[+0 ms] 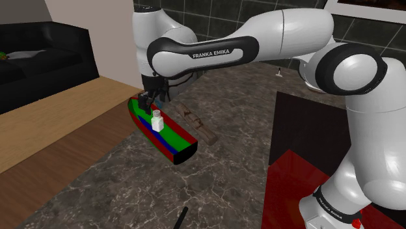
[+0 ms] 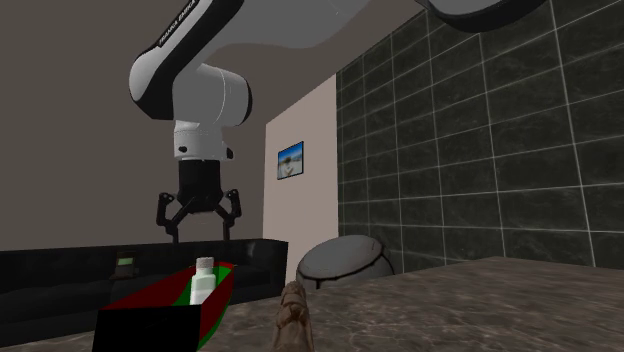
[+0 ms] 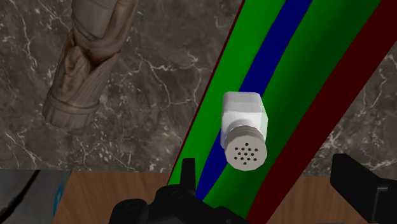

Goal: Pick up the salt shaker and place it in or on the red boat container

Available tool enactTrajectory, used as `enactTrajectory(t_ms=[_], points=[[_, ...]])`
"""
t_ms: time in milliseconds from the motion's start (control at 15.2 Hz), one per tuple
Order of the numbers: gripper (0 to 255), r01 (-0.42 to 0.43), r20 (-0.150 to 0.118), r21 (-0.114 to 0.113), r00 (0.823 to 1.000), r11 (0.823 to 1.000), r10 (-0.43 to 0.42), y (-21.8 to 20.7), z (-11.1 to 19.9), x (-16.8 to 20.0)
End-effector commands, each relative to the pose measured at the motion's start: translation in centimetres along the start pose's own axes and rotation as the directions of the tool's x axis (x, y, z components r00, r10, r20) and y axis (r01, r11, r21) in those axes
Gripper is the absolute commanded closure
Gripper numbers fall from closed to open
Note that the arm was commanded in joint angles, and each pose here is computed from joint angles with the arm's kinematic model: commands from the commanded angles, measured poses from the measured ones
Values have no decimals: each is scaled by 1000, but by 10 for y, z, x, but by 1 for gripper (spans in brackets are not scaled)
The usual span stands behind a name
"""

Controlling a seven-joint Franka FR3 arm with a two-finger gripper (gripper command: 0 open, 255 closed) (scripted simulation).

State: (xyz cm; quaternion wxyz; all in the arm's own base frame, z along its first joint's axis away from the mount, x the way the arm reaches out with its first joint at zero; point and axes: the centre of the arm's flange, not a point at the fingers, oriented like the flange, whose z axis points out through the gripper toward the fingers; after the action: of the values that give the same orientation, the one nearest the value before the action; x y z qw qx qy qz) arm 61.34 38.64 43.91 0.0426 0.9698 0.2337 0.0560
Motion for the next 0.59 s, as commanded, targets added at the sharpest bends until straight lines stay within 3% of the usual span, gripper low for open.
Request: enactTrajectory(t_ms=[0, 198, 528], points=[[0, 0, 0, 0, 1000, 1000, 0, 0, -13, 0], [0, 0, 0, 0, 1000, 1000, 0, 0, -50, 0], [0, 0, 0, 0, 1000, 1000, 0, 0, -50, 0]])
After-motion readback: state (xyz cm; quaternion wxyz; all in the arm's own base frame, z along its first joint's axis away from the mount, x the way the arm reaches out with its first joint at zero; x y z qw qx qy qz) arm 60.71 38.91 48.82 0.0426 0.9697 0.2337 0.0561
